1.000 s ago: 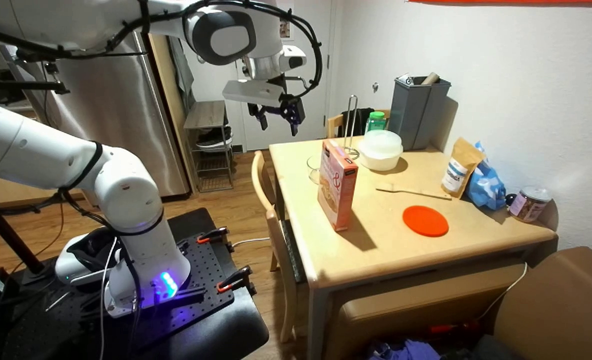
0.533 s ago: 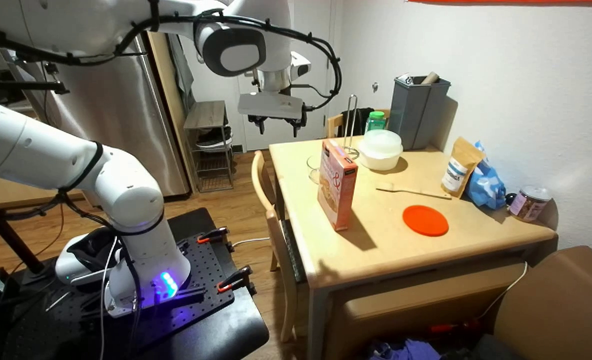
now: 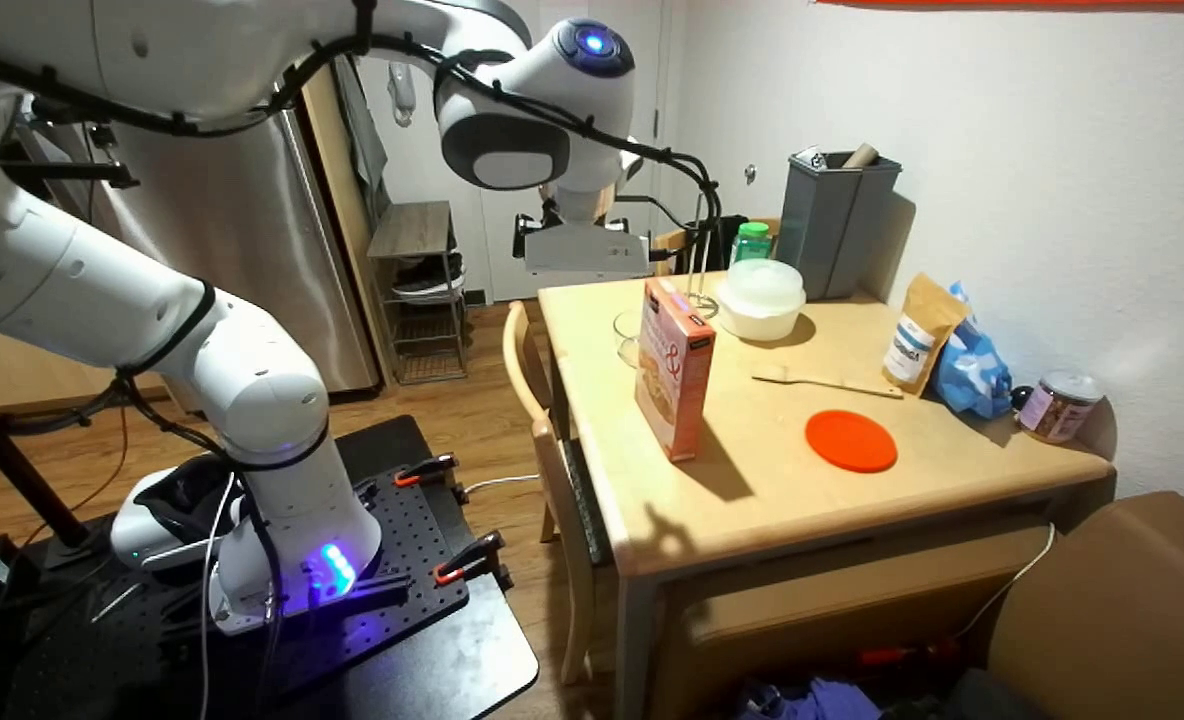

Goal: Pour some cereal into the clear bowl

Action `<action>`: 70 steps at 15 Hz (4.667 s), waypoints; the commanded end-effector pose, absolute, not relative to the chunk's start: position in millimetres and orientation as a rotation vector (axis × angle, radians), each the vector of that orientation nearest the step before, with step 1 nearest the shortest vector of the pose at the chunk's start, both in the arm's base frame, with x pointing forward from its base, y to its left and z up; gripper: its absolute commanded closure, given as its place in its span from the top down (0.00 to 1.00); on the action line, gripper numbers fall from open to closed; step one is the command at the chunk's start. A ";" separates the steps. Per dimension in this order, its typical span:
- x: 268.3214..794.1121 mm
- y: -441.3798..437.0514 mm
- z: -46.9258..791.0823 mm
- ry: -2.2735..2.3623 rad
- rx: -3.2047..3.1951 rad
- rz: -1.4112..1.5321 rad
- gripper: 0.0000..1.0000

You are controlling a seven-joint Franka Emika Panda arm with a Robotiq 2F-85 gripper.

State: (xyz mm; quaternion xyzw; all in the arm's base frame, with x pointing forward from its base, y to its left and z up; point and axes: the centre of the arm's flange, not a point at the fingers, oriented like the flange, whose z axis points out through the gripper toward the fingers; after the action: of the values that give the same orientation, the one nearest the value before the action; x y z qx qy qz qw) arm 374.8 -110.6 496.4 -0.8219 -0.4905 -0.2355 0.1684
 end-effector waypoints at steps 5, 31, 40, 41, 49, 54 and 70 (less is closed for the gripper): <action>379.2 -112.3 488.3 -1.364 -2.321 -0.711 1.00; 502.6 -221.7 425.8 -1.220 -2.439 -0.888 1.00; 528.8 -284.2 411.5 -1.342 -2.290 -0.848 1.00; 530.8 -283.7 407.3 -1.357 -2.251 -0.826 1.00; 550.5 -293.3 389.7 -1.392 -1.939 -0.741 1.00; 559.9 -296.6 391.8 -1.393 -1.890 -0.774 1.00; 574.0 -294.3 345.1 -1.123 -1.896 -0.939 1.00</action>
State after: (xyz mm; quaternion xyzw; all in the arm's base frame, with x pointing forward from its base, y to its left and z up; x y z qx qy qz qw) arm 572.1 -293.2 340.3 -0.7330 -0.4518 -0.3539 0.3650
